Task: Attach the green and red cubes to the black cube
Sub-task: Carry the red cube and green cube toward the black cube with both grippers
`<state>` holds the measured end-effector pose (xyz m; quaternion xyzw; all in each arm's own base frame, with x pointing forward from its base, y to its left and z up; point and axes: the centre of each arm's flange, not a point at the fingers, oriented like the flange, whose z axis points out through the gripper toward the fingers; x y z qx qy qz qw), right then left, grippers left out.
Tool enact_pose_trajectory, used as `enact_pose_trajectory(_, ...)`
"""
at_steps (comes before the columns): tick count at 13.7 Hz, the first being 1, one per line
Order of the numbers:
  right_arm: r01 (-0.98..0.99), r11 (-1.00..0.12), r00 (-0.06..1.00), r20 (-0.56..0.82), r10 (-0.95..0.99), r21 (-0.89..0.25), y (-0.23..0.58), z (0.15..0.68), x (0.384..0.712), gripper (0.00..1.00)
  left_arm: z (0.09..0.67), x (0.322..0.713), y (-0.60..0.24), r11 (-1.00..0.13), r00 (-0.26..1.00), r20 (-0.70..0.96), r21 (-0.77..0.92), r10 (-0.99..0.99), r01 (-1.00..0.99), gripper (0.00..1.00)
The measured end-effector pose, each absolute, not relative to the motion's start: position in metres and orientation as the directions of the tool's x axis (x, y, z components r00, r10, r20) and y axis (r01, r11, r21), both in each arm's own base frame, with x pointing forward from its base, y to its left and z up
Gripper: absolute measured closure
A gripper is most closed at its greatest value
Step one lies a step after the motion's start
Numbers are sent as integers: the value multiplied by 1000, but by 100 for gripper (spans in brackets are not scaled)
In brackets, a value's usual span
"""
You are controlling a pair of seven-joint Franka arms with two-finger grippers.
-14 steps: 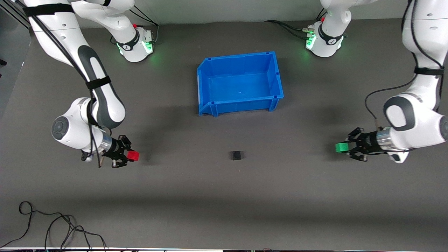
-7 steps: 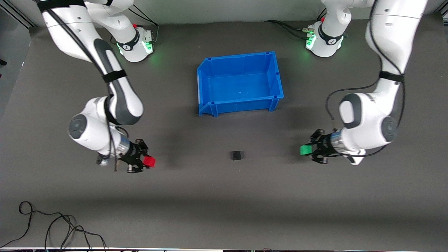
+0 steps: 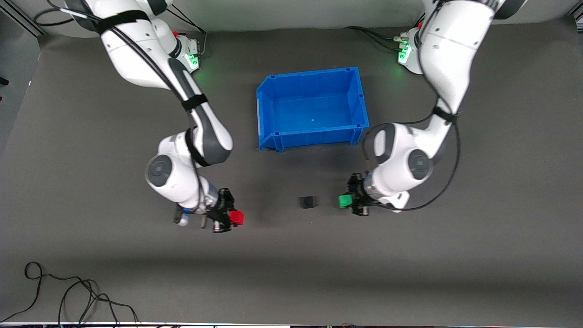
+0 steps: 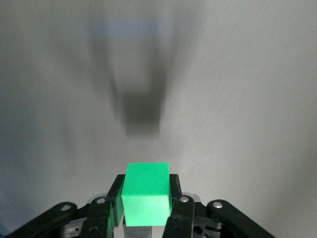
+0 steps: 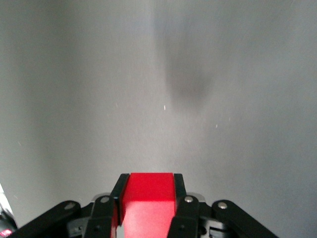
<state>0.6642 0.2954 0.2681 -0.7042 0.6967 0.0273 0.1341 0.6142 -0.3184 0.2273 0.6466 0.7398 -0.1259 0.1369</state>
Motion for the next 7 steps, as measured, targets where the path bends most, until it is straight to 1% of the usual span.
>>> enact_pose_trajectory(3,-987,-53,86,-216,-973,-155,337,249,659,60,219,611,-349,153,-144,-374,-7,916,988,63)
enact_pose_trajectory(7,-983,-95,127,-211,-969,-158,371,233,652,60,207,599,-368,155,-148,-370,-12,917,988,63)
